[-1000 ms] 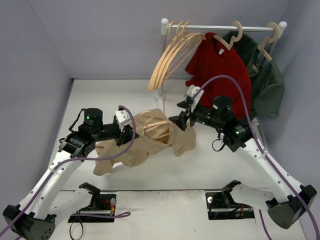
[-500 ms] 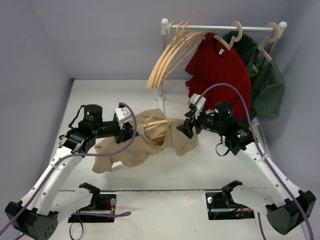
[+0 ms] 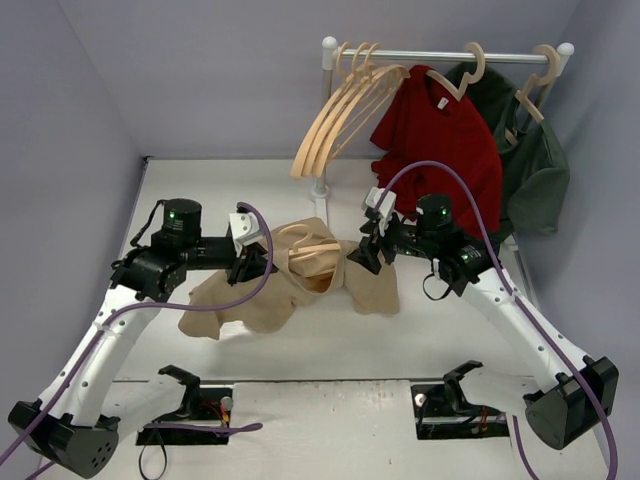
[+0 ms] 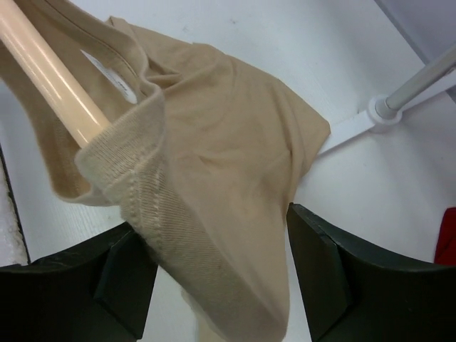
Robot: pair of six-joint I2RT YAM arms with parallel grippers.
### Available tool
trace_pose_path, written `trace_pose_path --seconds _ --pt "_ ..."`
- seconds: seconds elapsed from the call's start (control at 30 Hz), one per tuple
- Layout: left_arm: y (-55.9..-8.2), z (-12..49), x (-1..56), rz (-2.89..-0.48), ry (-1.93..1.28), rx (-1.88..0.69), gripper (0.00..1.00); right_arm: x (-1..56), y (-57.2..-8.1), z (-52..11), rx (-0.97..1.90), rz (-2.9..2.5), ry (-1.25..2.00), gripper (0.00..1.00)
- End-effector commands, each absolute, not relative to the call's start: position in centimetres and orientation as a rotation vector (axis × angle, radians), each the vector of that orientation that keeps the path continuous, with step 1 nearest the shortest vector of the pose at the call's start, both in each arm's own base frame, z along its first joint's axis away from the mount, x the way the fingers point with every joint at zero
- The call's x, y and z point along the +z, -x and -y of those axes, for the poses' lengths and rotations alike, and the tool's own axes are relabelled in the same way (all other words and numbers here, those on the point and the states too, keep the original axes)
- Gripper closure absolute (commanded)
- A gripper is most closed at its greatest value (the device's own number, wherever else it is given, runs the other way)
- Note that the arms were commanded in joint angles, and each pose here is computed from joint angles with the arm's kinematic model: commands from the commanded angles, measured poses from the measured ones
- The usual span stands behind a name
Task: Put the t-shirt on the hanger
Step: Place the hanger at the clothesline.
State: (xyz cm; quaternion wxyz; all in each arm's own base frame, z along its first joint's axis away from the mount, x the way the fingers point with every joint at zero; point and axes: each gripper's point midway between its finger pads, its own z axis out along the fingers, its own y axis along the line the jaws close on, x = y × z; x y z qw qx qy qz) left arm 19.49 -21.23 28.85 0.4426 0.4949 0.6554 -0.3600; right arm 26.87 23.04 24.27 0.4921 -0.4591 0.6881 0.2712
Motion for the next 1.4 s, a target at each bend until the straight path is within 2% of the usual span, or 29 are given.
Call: trace_pose_path --seconds 0.0,0.03,0.17,0.27,0.4,0.6,0.7,1.0,1.07,1.13,1.17,1.27,1.37 --pt "-19.1 22.0 32.2 -1.457 -1.298 -0.914 1.0 28.2 -26.5 -24.9 0.732 -1.488 1.18 0.41" --pt "-19.1 22.1 32.3 -1.454 -1.303 -0.918 1.0 28.2 -26.3 -25.0 0.747 -1.486 1.186 0.43" --pt "-19.4 22.4 32.2 -1.451 -1.321 -0.939 1.0 28.6 -24.7 -25.9 0.855 -1.443 1.23 0.67" --pt "-19.5 22.7 32.3 -1.444 -1.331 -0.96 1.0 28.8 -24.0 -26.1 0.894 -1.423 1.249 0.76" --pt "-19.5 22.8 32.5 -1.436 -1.343 -0.967 1.0 29.1 -23.3 -26.4 0.93 -1.4 1.269 0.75" --pt "-19.2 22.9 32.7 -1.419 -1.357 -0.981 1.0 29.2 -22.8 -26.7 0.972 -1.379 1.291 0.61" --pt "-19.1 22.9 32.6 -1.411 -1.364 -0.978 1.0 29.1 -22.7 -26.7 0.978 -1.379 1.294 0.59" --pt "-18.8 22.9 33.2 -1.383 -1.372 -0.977 1.0 28.5 -22.3 -27.2 1.015 -1.39 1.309 0.74" --pt "-18.7 22.9 33.3 -1.376 -1.375 -0.979 1.0 28.4 -22.1 -27.3 1.024 -1.39 1.315 0.81" --pt "-18.7 22.8 33.5 -1.371 -1.376 -0.973 1.0 28.4 -22.0 -27.4 1.024 -1.39 1.318 0.97" --pt "-18.7 22.8 33.4 -1.374 -1.376 -0.966 1.0 28.4 -22.0 -27.4 1.018 -1.393 1.316 1.0" --pt "-19.0 22.3 33.0 -1.408 -1.365 -0.92 1.0 28.9 -22.1 -27.0 0.983 -1.385 1.307 1.0" --pt "-19.6 21.1 32.7 -1.455 -1.343 -0.809 0.89 29.7 -22.1 -26.4 0.917 -1.364 1.29 1.0"
